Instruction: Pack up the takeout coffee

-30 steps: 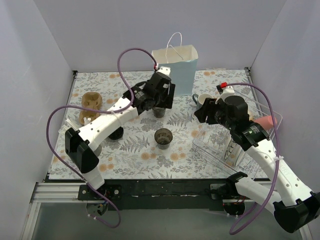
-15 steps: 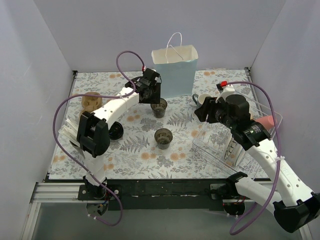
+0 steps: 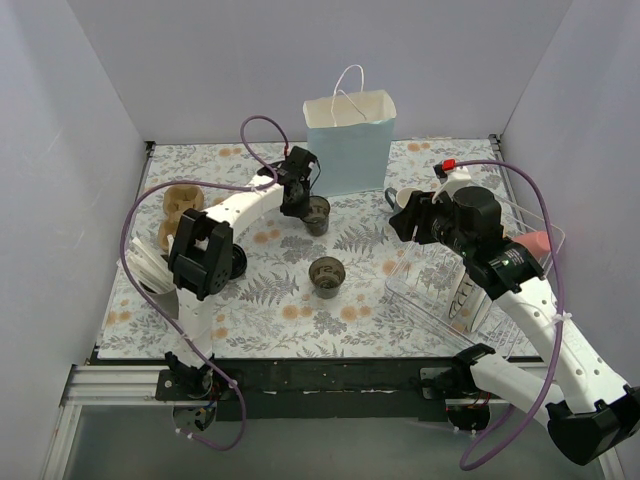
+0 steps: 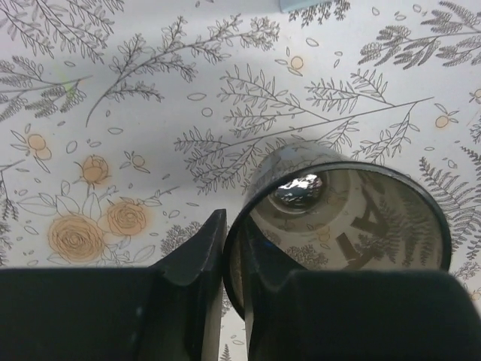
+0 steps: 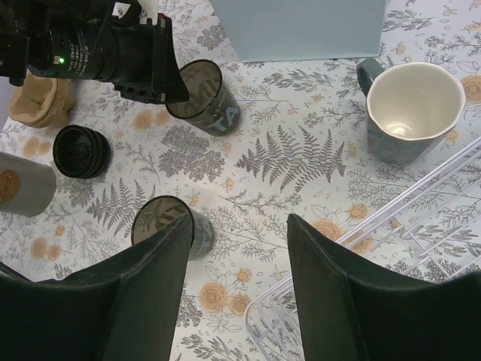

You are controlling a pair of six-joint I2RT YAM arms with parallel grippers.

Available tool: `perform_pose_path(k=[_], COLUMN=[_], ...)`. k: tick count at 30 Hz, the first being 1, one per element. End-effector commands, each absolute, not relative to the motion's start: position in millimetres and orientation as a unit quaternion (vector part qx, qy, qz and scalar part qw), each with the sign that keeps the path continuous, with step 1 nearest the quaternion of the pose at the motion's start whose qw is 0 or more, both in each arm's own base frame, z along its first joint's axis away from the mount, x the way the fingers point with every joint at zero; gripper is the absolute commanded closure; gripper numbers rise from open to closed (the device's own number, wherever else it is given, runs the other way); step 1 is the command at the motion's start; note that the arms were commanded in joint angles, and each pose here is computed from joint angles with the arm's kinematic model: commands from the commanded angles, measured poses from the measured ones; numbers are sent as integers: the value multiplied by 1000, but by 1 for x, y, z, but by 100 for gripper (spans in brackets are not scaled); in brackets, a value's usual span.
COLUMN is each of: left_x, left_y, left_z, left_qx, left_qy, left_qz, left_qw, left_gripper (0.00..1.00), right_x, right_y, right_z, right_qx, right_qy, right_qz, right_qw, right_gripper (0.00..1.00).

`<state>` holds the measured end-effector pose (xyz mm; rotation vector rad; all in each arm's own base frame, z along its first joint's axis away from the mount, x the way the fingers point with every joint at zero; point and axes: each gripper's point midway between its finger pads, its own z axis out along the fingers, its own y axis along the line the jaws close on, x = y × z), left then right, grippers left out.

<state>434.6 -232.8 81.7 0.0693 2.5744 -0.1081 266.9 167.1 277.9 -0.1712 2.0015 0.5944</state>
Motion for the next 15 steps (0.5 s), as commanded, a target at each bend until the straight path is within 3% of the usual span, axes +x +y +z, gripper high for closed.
perform_pose_path(k=[1, 8, 15], left_x=[453, 475, 495], left_y=[-212, -133, -90], left_z=[110, 115, 114], left_qx=[-3, -88, -128], left_qy=[950, 950, 944], left_qz=[-39, -19, -20], left_qw=[308, 300, 302], left_gripper=[92, 98, 93], right_x=[270, 271, 273], right_y=[167, 167, 167], right_z=[304, 302, 300], right_qx=[-78, -81, -86], right_qy=[808, 809, 810], right_qz=[252, 248, 245], right_qw=[527, 527, 526], right_gripper=[38, 37, 37])
